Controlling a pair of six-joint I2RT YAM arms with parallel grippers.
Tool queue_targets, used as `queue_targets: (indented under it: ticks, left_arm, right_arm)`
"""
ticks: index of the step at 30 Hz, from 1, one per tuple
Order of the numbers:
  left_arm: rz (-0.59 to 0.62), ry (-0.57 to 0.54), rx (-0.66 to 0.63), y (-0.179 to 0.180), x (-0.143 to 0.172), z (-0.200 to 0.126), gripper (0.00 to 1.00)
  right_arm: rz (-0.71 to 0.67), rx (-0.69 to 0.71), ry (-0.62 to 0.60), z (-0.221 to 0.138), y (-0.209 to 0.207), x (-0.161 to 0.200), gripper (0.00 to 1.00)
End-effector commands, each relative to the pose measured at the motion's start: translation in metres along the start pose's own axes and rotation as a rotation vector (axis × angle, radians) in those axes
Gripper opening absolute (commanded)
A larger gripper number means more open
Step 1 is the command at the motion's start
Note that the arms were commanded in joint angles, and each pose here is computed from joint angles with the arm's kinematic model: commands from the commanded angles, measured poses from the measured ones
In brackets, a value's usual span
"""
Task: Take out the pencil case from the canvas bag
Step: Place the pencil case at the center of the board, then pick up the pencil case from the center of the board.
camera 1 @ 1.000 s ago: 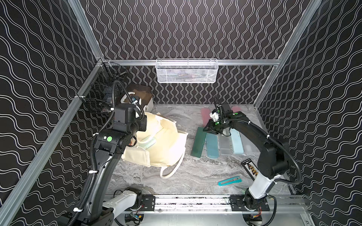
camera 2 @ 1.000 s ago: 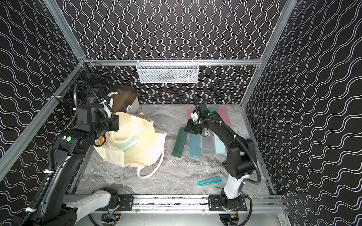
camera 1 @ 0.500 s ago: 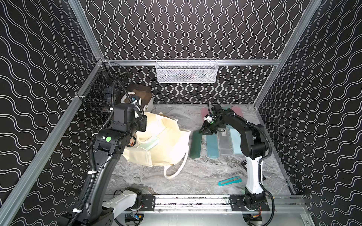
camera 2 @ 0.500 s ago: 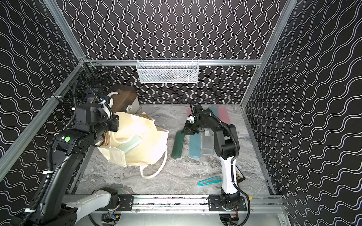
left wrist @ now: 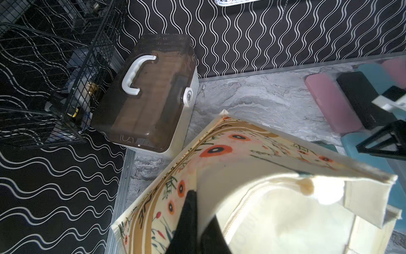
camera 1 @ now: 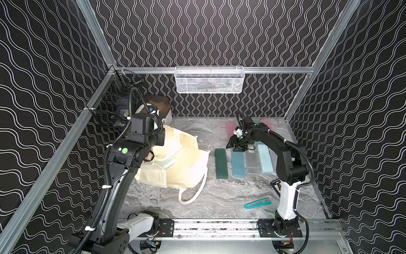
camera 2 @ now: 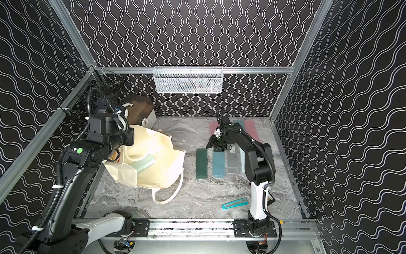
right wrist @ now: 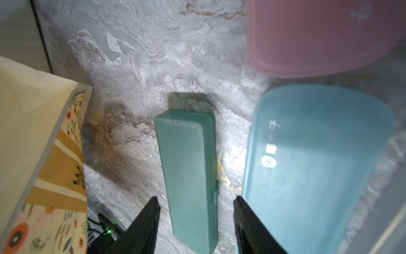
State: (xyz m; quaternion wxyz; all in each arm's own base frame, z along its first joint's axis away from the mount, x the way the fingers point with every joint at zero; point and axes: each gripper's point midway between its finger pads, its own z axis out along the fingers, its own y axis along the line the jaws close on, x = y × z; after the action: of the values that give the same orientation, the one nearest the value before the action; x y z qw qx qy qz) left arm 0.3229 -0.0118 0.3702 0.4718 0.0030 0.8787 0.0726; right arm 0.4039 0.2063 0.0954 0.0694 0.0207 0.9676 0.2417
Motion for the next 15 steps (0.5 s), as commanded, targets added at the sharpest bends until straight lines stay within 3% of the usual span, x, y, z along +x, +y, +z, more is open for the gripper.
queue_targets:
  ticks: [1,5,8,15]
  left_arm:
    - [-0.025,-0.027,-0.061,0.008,-0.015,0.008,0.00]
    - [-0.039,-0.017,-0.057,0.005,-0.020,0.020,0.00]
    - [-0.062,-0.013,-0.033,0.002,-0.023,0.026,0.00]
    - [-0.130,-0.003,-0.023,0.012,-0.020,0.031,0.00]
  right_arm:
    - [0.002,0.138,-0.081,-0.014,-0.010,0.006,0.58]
    - [-0.032,0.252,-0.127,-0.021,-0.008,0.033,0.61]
    - [-0.089,0.324,-0.133,-0.011,0.007,0.061,0.70]
    - [-0.100,0.343,-0.160,0.019,0.029,0.091,0.87]
